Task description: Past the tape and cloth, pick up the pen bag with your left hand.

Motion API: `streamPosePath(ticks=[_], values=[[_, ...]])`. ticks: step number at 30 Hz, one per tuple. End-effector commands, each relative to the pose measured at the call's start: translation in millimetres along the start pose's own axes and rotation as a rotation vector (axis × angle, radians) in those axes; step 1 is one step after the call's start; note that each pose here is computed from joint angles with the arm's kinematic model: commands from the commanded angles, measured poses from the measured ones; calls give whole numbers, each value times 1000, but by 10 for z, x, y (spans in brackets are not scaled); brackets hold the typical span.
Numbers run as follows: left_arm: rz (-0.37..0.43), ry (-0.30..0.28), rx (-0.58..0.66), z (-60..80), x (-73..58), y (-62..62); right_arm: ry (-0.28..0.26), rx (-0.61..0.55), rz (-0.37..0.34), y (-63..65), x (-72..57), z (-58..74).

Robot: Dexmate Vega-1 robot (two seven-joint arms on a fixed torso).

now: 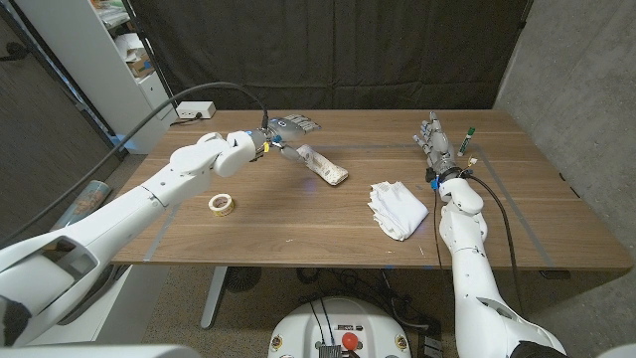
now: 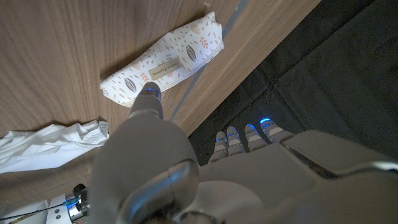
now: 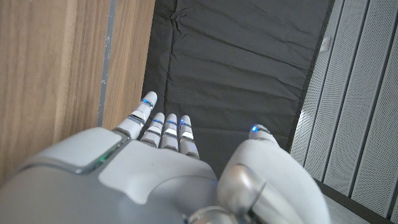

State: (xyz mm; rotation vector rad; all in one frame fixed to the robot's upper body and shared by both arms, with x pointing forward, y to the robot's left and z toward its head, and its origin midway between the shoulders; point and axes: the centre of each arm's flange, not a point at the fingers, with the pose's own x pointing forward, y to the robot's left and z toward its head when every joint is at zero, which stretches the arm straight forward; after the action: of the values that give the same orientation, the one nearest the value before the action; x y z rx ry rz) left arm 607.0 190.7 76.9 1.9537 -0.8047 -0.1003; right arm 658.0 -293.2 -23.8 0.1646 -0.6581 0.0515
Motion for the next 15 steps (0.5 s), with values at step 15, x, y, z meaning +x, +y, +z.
streamPosePath(ticks=[15], values=[[-89,-45,-4,20,211,-113,6,1,-8,2,44,-20]])
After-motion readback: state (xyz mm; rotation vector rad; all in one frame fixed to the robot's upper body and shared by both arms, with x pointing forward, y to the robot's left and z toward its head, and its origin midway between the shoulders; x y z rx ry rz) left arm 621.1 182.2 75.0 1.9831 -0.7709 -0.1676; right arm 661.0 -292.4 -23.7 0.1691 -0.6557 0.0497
